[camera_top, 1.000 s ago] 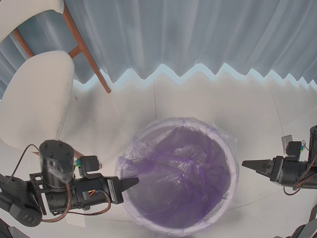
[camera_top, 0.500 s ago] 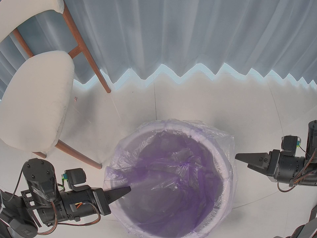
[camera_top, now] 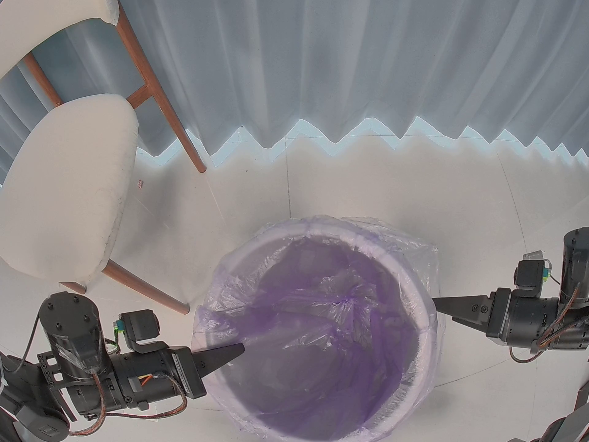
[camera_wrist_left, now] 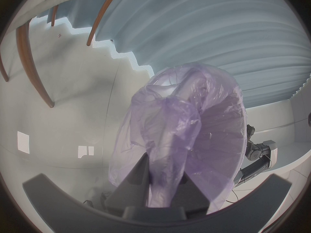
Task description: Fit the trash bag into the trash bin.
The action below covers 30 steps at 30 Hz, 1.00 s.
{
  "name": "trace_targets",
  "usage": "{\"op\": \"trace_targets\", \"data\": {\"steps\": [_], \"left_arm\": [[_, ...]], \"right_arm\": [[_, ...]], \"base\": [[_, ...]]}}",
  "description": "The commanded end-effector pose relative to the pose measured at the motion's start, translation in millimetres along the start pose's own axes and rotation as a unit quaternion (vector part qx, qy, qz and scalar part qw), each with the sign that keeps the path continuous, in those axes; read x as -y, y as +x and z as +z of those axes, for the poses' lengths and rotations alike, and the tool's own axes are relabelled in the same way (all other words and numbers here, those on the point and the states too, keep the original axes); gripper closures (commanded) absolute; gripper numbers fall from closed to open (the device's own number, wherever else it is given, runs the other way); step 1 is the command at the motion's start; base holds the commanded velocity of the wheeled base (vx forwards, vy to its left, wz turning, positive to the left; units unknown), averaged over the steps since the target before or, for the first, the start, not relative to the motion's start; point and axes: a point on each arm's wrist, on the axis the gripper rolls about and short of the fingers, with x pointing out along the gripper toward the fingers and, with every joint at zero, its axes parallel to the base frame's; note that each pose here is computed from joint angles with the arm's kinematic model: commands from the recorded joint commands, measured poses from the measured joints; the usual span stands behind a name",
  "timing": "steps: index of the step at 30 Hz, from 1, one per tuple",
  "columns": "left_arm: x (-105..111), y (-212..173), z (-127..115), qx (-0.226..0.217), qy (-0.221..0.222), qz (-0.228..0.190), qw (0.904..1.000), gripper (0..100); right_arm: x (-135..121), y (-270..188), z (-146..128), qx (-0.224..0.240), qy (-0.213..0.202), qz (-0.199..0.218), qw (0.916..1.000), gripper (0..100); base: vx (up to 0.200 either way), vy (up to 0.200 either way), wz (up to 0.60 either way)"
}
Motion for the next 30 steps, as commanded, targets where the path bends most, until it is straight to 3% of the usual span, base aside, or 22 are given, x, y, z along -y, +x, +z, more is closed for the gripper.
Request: {"op": "trace_targets", "data": {"steps": [1, 17, 23, 30], "left_arm": [[0.4, -0.5, 0.3, 0.001, 0.000, -0.001, 1.0000, 100], [4.2, -1.4, 1.9, 0.011, -0.003, -0.017, 0.9998, 100], [5.6, -3.4, 2.9, 0.018, -0.002, -0.023, 0.9996, 100], [3.2, -3.5, 3.3, 0.019, -0.004, -0.017, 0.9997, 100]], "right_arm": [[0.3, 4.6, -0.7, -0.008, 0.001, -0.003, 1.0000, 100], [-0.4, 5.6, -5.1, -0.018, -0.007, 0.000, 0.9998, 100], [5.0, 4.0, -6.8, -0.019, -0.035, -0.010, 0.9991, 100], [3.5, 1.4, -3.6, -0.008, -0.039, -0.010, 0.9991, 100]], "base": [[0.000, 0.000, 0.00], [0.000, 0.000, 0.00], [0.000, 0.000, 0.00], [0.000, 0.000, 0.00]]}}
